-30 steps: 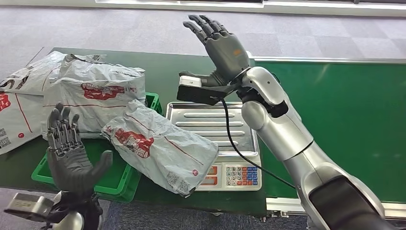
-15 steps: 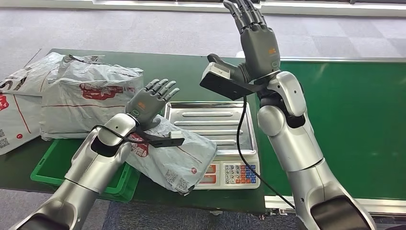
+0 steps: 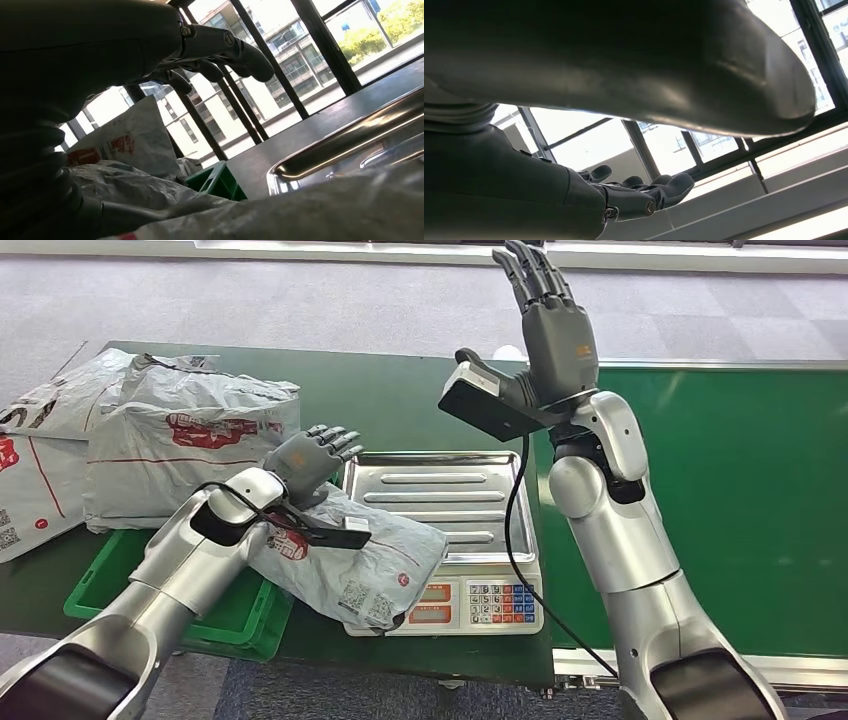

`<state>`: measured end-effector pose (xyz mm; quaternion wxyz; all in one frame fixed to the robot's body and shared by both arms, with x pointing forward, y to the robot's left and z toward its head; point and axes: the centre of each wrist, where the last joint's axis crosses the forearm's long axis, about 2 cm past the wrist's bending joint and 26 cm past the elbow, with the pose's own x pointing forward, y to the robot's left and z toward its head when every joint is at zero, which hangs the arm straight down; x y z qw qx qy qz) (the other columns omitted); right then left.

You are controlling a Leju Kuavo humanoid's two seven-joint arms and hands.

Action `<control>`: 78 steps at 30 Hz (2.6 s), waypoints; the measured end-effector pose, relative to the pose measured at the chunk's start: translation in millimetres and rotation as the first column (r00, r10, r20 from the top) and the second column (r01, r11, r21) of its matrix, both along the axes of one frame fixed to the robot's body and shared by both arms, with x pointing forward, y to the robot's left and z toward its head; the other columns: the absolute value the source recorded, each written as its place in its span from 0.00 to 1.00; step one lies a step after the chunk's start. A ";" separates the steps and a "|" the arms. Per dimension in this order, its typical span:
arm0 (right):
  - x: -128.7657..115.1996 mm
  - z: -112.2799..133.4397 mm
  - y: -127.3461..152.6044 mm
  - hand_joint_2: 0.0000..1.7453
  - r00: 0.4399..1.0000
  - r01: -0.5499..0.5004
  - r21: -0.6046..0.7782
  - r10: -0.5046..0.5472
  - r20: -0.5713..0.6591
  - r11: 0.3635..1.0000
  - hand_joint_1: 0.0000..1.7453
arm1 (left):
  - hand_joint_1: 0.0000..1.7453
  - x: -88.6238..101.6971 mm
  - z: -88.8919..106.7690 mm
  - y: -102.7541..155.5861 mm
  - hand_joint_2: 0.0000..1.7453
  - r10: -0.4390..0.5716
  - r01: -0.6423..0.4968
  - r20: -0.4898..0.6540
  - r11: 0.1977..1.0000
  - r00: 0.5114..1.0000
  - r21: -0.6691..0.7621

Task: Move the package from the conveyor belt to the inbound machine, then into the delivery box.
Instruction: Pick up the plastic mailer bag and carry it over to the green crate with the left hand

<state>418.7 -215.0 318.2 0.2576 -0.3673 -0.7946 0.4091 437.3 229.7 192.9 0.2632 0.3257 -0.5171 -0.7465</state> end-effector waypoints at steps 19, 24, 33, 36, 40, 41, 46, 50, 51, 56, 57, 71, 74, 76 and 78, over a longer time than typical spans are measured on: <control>2.0 -2.6 -4.6 0.00 1.000 0.019 0.012 -0.019 -0.016 1.000 0.00 | 0.88 10.7 14.9 7.2 1.00 0.010 -0.009 -0.018 0.999 1.000 0.045; 1.3 -5.3 -5.0 0.00 1.000 0.016 0.015 -0.016 -0.023 1.000 0.00 | 0.00 13.1 23.8 5.3 1.00 0.017 -0.018 0.020 0.999 1.000 0.046; -0.2 -11.9 -6.5 0.00 0.999 0.021 0.006 -0.021 -0.043 1.000 0.00 | 0.00 40.7 119.1 18.6 1.00 0.021 -0.020 -0.020 0.998 1.000 0.064; 0.1 -15.7 -6.8 0.00 0.999 0.021 0.007 -0.021 -0.049 1.000 0.00 | 0.00 50.0 173.2 22.1 1.00 0.020 -0.020 0.002 0.998 1.000 0.067; 0.6 -19.0 -7.2 0.00 0.998 0.024 0.011 -0.023 -0.057 1.000 0.00 | 0.00 52.9 211.7 21.9 1.00 0.016 -0.017 0.019 0.998 1.000 0.060; 0.6 -19.8 -7.4 0.00 0.998 0.025 0.013 -0.024 -0.058 1.000 0.00 | 0.00 53.0 217.2 21.4 1.00 0.012 -0.012 0.000 0.998 1.000 0.057; -0.3 -25.5 -9.7 0.00 0.997 0.039 0.024 -0.037 -0.066 0.999 0.00 | 0.00 52.8 231.5 20.0 1.00 -0.034 0.040 -0.153 0.998 0.988 0.038; -0.8 -28.2 -11.3 0.00 0.996 0.051 0.024 -0.049 -0.072 0.998 0.00 | 0.00 52.7 223.9 17.1 1.00 -0.065 0.073 -0.228 0.997 0.971 0.027; -0.7 -28.5 -11.5 0.00 0.996 0.053 0.025 -0.051 -0.073 0.998 0.00 | 0.00 52.7 221.8 16.2 1.00 -0.069 0.078 -0.239 0.997 0.969 0.026; -0.7 -29.5 -13.1 0.00 0.995 0.064 0.026 -0.062 -0.078 0.998 0.00 | 0.00 52.6 212.1 12.7 1.00 -0.093 0.101 -0.309 0.995 0.946 0.010; -0.7 -29.8 -13.5 0.00 0.995 0.066 0.026 -0.064 -0.079 0.997 0.00 | 0.00 52.5 210.6 12.2 1.00 -0.099 0.106 -0.323 0.994 0.941 0.004; -4.8 -41.2 -18.8 0.00 0.991 0.085 0.032 -0.082 -0.103 0.996 0.00 | 0.00 50.2 200.6 3.6 1.00 -0.130 0.138 -0.423 0.990 0.897 -0.010; -5.5 -42.4 -19.3 0.00 0.991 0.087 0.033 -0.083 -0.105 0.996 0.00 | 0.00 49.9 197.8 2.1 1.00 -0.127 0.142 -0.424 0.990 0.897 0.002; -6.9 -43.6 -19.5 0.00 0.991 0.088 0.032 -0.084 -0.105 0.996 0.00 | 0.00 49.8 193.5 0.7 1.00 -0.125 0.144 -0.413 0.989 0.902 0.015; -8.8 -45.0 -19.5 0.00 0.991 0.087 0.031 -0.084 -0.104 0.996 0.00 | 0.00 50.0 184.3 -0.6 1.00 -0.122 0.146 -0.399 0.989 0.909 0.031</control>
